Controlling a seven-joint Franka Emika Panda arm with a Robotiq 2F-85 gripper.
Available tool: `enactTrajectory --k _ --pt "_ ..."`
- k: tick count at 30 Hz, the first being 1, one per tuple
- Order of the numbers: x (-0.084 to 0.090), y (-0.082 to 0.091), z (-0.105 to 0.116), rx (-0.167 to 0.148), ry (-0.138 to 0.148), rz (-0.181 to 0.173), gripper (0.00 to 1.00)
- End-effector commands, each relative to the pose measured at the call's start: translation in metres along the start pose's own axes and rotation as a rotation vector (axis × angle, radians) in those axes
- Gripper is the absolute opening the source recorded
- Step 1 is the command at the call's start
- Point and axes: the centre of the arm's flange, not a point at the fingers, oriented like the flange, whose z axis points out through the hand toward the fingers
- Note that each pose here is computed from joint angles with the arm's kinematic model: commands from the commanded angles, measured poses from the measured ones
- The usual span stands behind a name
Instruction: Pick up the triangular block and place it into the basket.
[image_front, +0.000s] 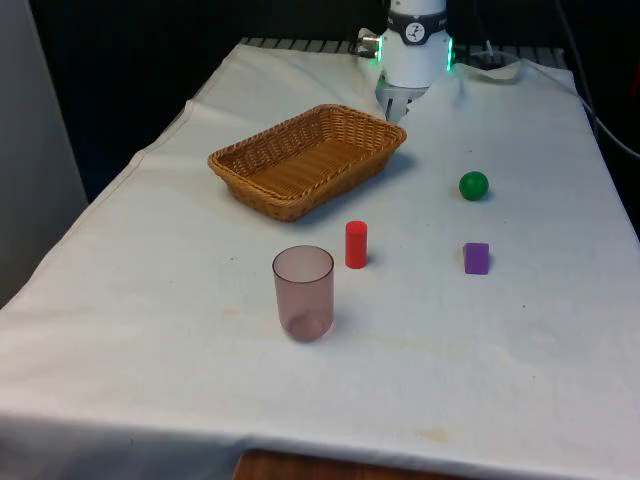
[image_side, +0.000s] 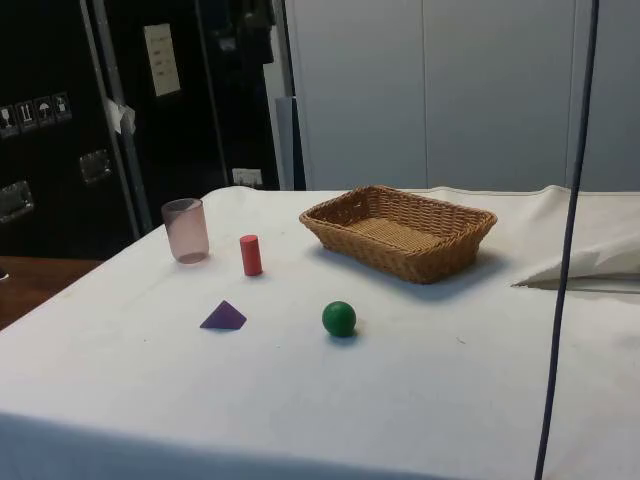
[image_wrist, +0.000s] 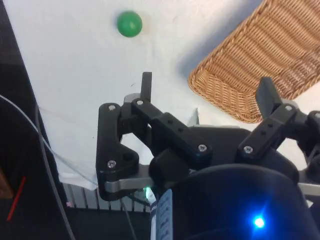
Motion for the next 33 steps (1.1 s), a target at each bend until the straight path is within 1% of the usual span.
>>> enactTrajectory --k 1,2,3,6,7,8,9,10,16,17,18,23,24,25,26,31,32,33 --pt "0.002 -0.002 0.001 0.0 0.0 0.003 1.0" --pt "0.004 -0.007 0.002 0.001 0.009 0.013 1.0" --pt "0.004 -0.007 0.002 0.001 0.009 0.013 1.0" --pt "0.006 -0.016 0.01 -0.001 0.017 0.02 1.0" --pt "0.006 -0.018 0.013 -0.001 0.018 0.022 1.0" --pt "0.005 -0.017 0.013 -0.002 0.008 0.017 1.0" --pt "0.006 -0.021 0.016 -0.001 0.02 0.023 1.0" --pt "0.006 -0.023 0.018 -0.002 0.022 0.023 1.0" --pt "-0.004 -0.036 0.043 -0.002 0.026 0.037 1.0" --pt "-0.002 -0.034 0.042 -0.001 0.011 0.031 1.0" --pt "-0.006 -0.039 0.047 -0.001 0.027 0.039 1.0" --pt "-0.014 -0.048 0.065 0.001 0.032 0.048 1.0" --pt "-0.013 -0.045 0.064 0.003 0.019 0.044 1.0" --pt "-0.017 -0.05 0.072 0.002 0.034 0.053 1.0" --pt "-0.017 -0.053 0.075 0.002 0.038 0.053 1.0" --pt "-0.018 -0.063 0.09 0.005 0.053 0.065 1.0" --pt "-0.017 -0.066 0.093 0.005 0.053 0.065 1.0" --pt "-0.019 -0.064 0.091 0.006 0.048 0.06 1.0"
